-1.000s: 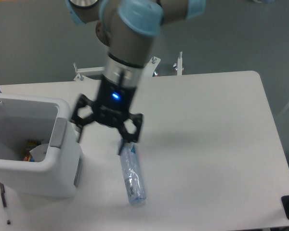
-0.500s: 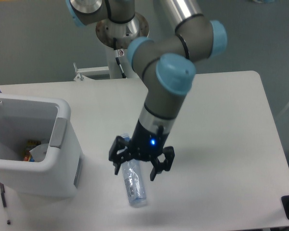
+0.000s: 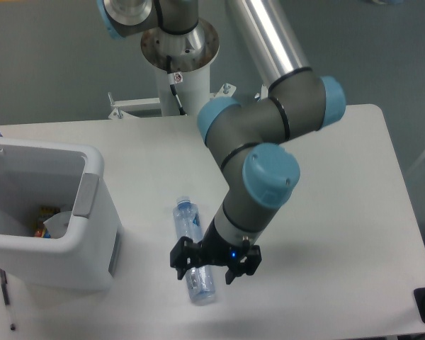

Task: Place the trash in the trash can
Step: 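Move the gripper over the clear water bottle and lower it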

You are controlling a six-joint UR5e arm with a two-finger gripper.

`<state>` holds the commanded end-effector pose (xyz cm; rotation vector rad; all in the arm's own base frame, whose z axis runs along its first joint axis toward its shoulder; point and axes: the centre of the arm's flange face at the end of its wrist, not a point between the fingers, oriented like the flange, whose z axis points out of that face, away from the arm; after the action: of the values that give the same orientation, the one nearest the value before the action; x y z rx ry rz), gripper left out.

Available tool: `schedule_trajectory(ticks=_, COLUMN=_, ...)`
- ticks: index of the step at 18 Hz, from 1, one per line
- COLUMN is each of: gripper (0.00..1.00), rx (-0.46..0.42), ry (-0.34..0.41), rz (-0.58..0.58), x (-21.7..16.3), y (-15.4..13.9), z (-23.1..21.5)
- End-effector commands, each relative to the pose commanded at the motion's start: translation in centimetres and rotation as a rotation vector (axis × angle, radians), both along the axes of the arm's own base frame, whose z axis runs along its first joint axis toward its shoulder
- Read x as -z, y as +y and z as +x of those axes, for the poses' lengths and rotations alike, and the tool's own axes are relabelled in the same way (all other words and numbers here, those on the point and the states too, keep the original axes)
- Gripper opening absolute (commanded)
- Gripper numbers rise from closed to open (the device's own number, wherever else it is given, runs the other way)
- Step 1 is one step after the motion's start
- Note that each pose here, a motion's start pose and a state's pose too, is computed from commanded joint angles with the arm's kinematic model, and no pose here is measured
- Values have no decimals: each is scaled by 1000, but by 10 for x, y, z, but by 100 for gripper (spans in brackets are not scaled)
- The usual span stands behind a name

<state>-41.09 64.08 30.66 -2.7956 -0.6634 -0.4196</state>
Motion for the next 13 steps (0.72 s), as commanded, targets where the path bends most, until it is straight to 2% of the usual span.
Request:
schedule_trajectory(ticks=2, gripper=100, rx=-20, ry=6, rz=-38, x=11, y=5, z=-3)
schedule_trajectory(ticks=13, gripper=100, rx=40, ry=92, rz=-235, x=58, y=23, z=21)
